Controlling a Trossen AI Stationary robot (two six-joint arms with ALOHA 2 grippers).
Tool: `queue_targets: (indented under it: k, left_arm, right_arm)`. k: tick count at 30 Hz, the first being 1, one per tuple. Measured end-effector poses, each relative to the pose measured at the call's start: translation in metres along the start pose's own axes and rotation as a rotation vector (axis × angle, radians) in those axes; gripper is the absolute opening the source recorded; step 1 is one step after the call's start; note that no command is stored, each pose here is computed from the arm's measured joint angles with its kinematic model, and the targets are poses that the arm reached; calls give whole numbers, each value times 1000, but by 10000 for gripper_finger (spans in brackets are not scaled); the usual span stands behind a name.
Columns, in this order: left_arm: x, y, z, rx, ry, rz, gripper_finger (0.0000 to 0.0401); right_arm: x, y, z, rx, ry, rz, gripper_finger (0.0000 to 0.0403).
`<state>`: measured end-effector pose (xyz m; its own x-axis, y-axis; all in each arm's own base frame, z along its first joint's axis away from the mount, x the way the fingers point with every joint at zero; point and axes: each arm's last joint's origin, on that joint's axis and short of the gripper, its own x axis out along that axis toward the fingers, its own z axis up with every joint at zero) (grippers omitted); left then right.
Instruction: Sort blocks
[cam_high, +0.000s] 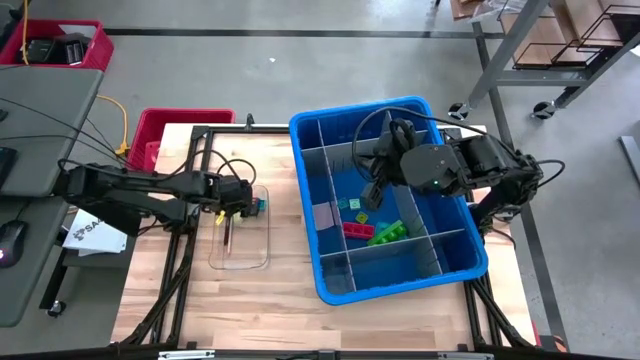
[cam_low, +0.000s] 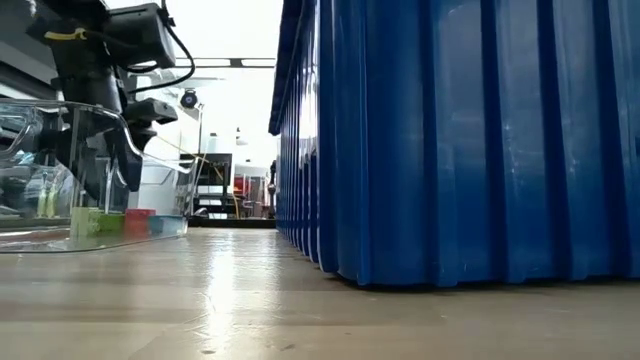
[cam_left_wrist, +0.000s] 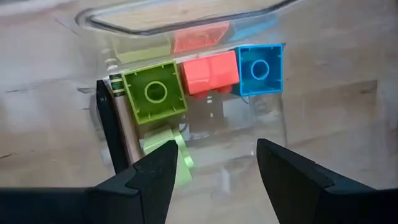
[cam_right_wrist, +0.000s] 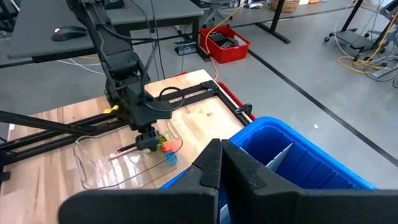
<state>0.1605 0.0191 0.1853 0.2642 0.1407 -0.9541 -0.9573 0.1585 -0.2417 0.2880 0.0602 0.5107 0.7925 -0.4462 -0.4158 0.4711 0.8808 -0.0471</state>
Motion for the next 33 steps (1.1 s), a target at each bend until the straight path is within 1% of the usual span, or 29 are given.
queue_targets:
  k: [4, 10, 16, 19, 22, 26, 33]
  left_arm:
    - [1, 2, 1, -19, 0, 16, 216]
    - [2, 9, 0, -57, 23, 112, 216]
    - [3, 9, -1, -101, 35, 115, 216]
    - [3, 10, -2, -115, 53, 136, 216]
    - [6, 10, -2, -137, 63, 165, 216]
    - [15, 5, -3, -143, 78, 177, 216]
    - [27, 2, -3, -159, 84, 254, 216]
  right_arm:
    - [0, 0, 0, 1, -1, 0, 0]
    - [0, 0, 0, -7, -2, -4, 0]
    - [0, -1, 0, -33, -2, -12, 0]
    - [0, -1, 0, -35, -2, -12, 0]
    - [0, -1, 0, -35, -2, -12, 0]
    - [0, -1, 0, -35, -2, -12, 0]
    - [0, -1, 0, -35, -2, -12, 0]
